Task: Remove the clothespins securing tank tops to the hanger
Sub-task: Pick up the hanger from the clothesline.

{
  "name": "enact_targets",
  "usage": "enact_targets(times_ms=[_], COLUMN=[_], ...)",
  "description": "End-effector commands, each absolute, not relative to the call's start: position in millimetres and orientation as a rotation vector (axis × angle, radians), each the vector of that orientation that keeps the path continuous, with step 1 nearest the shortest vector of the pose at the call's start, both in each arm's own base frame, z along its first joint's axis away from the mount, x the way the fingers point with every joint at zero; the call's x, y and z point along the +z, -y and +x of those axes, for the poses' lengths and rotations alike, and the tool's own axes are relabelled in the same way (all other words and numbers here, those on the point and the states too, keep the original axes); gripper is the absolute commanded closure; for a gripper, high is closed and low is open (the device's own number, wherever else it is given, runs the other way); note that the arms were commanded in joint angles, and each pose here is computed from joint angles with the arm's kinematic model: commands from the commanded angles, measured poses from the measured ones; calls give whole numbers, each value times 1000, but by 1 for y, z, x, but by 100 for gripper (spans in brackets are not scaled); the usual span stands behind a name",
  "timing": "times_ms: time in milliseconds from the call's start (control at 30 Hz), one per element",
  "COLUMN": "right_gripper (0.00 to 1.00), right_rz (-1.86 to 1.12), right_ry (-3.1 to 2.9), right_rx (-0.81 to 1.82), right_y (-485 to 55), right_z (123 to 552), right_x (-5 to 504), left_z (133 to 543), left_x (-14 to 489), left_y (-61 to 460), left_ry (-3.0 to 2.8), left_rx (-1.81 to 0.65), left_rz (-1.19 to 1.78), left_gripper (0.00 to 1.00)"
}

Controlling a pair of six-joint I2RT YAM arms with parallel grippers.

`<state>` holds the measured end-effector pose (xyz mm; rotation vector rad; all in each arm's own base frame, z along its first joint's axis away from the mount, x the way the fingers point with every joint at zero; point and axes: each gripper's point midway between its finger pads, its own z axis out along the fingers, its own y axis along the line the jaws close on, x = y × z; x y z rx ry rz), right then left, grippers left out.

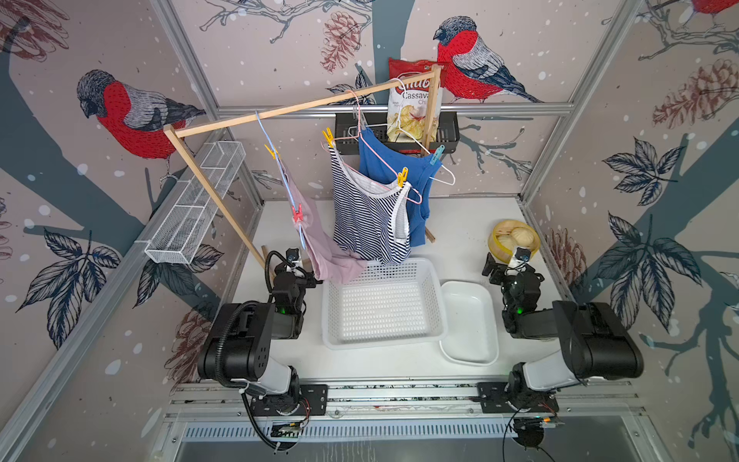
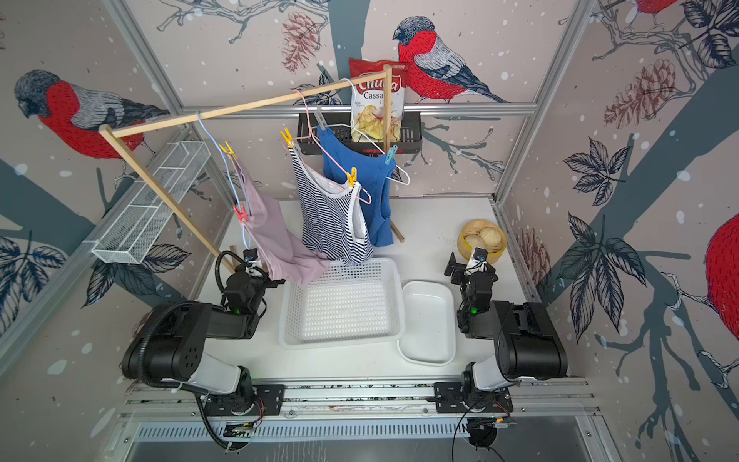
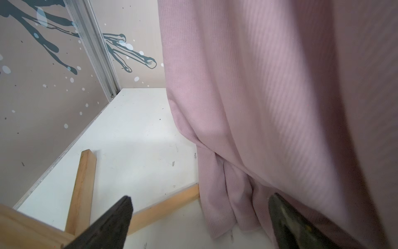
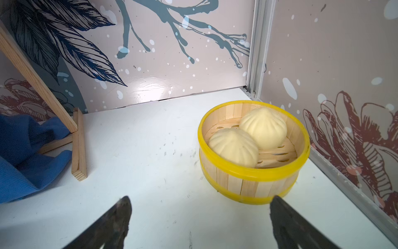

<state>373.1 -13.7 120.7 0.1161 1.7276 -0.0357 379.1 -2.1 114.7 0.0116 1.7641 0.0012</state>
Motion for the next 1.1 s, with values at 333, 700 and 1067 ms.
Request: enact_targets(times_ms=[333,700,1067], right_gripper=[0,0,0], right_rz=[128,127,152], right_ry=[-1714,-1717,-1794], right_rx=[-37,-24,-157], right_y=[14,15,10], right_z=[374,375,390], right_x=[124,124,139], left_z=[380,383,358], left_x=[124,123,164], left_y=[3,-2,-19], left_ry=[-1728,-1737,-1662], left_rx=[3,17,87], left_rz=[23,-8,-153], left_gripper=[3,3,3])
